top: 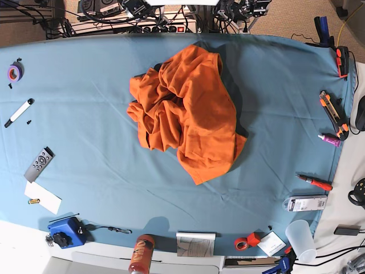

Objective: Layout the t-shirt on the table in an organized manner, then fold the t-shirt properly
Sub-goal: 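Raise both grippers from rest and move them toward the orange t-shirt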

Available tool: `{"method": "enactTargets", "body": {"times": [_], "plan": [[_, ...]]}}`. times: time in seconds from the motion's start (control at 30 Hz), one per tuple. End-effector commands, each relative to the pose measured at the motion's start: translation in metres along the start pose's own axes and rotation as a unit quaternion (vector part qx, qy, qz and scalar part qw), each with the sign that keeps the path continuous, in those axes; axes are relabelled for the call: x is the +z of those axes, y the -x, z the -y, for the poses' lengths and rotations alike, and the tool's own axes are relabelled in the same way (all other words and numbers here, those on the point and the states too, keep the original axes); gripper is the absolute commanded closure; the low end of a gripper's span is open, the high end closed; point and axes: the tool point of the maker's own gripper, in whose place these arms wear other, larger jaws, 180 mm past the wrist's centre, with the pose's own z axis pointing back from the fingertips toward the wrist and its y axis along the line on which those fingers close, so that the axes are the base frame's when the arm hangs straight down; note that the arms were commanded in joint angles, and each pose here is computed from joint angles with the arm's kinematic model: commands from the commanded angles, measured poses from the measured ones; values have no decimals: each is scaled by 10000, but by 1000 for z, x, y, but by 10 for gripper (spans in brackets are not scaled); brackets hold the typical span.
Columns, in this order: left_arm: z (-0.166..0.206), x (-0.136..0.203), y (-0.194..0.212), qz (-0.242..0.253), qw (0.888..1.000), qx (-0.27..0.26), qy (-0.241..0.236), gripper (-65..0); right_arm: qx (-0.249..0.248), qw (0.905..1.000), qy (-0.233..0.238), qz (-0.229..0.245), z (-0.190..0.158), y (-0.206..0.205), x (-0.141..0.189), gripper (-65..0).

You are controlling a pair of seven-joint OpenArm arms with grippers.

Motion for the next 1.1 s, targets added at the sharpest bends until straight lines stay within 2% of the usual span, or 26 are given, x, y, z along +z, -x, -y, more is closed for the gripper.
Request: {"method": "enactTargets", "body": {"times": [0.0, 0.2, 0.57, 0.73, 0.83, 1.07], "plan": [[-6, 1, -3, 65, 10000, -25, -30, 0, 30, 10000, -26, -13, -2, 0, 0, 0], [-25, 6, -4, 66, 9998, -72, -176, 0, 30, 10000, -26, -11, -2, 0, 0, 0], [-35, 9, 4, -1, 9996, -80, -254, 0, 31, 10000, -26, -18, -2, 0, 0, 0], [-49, 15, 19, -127, 9992, -172, -343, 0, 29, 9995, -25, -328, -1, 13, 0, 0], [-64, 24, 33, -219, 9982, -317, -458, 0, -90, 9989, -16, -470, 5, 23, 1, 0], [-108, 53, 55, -228, 9947, -575, -824, 0, -540, 9958, 169, -715, 46, 61, 7, 0]]}}
